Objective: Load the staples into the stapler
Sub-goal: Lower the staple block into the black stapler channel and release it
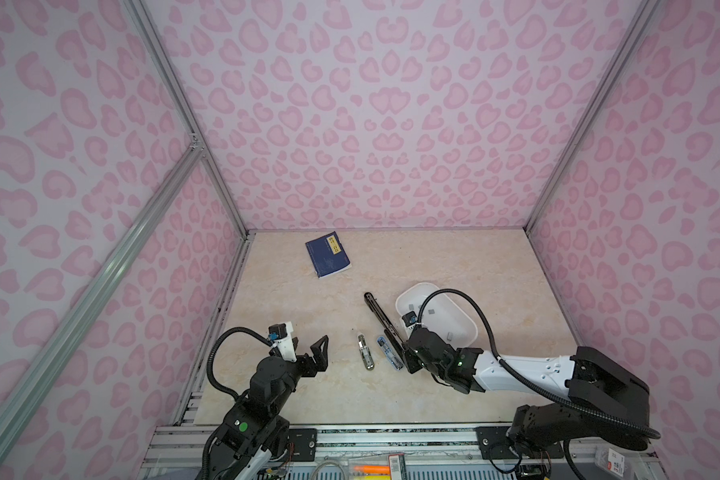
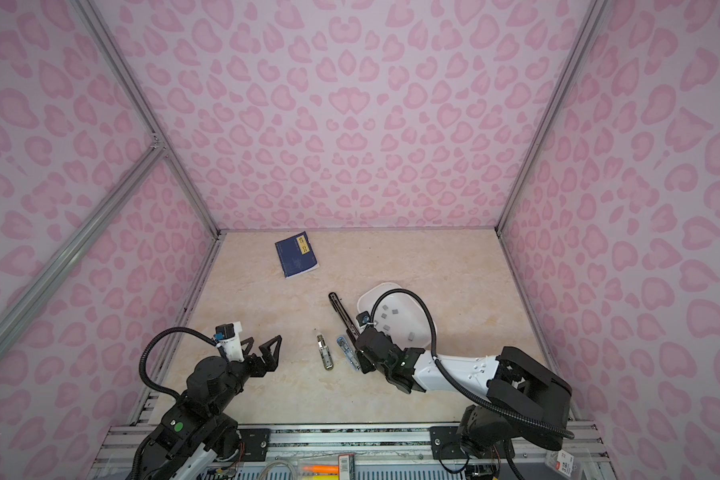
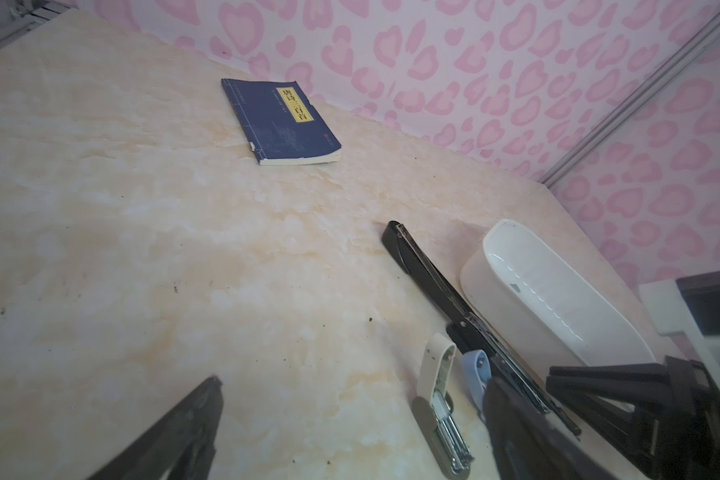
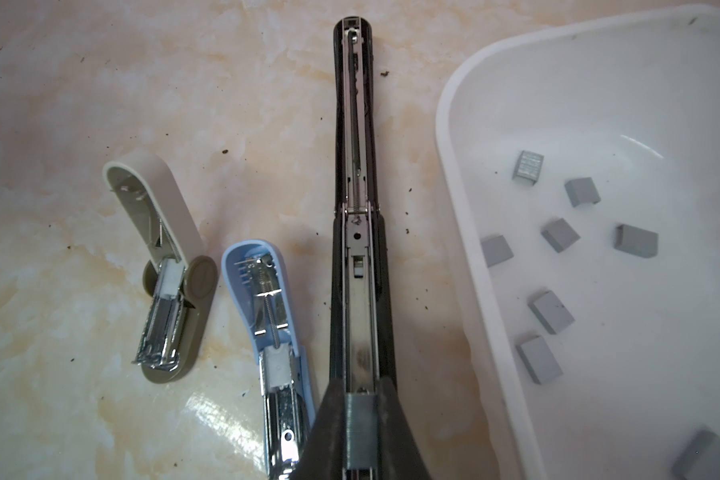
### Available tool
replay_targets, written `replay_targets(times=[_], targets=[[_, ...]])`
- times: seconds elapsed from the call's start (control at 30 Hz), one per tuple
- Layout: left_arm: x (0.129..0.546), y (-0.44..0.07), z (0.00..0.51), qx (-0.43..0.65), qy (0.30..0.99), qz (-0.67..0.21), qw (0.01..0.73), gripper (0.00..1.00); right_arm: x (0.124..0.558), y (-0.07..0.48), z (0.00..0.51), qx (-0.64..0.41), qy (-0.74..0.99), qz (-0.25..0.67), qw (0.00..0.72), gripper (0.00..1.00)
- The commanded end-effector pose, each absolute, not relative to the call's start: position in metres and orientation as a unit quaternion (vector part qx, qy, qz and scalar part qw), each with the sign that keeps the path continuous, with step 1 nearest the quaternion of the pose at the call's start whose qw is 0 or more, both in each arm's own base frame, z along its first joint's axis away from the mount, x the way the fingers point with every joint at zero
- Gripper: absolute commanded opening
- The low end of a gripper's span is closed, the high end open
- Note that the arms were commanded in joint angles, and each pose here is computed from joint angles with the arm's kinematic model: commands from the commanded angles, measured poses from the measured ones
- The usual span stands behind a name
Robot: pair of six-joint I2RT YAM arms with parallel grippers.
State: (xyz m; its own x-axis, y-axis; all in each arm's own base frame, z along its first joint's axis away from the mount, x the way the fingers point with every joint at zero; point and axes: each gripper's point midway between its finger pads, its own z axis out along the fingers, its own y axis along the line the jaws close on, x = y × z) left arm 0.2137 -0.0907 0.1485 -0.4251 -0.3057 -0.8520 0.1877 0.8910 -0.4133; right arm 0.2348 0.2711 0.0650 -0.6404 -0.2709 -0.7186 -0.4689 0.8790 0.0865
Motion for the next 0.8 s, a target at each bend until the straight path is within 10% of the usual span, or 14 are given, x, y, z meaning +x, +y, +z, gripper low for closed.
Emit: replay_targets(times=[0.0, 0.77], targets=[[0.213, -0.110, 0.163, 0.004, 0.793, -0.270, 0.547, 0.99, 0.236, 0.271, 0.064, -0.203, 0.896, 0.129, 0.373, 0.14], [0.217, -0.097, 0.158, -0.028, 0.803, -0.240, 0.546, 1.00, 0.236, 0.270, 0.057, -0.206, 0.900, 0.122, 0.365, 0.14]])
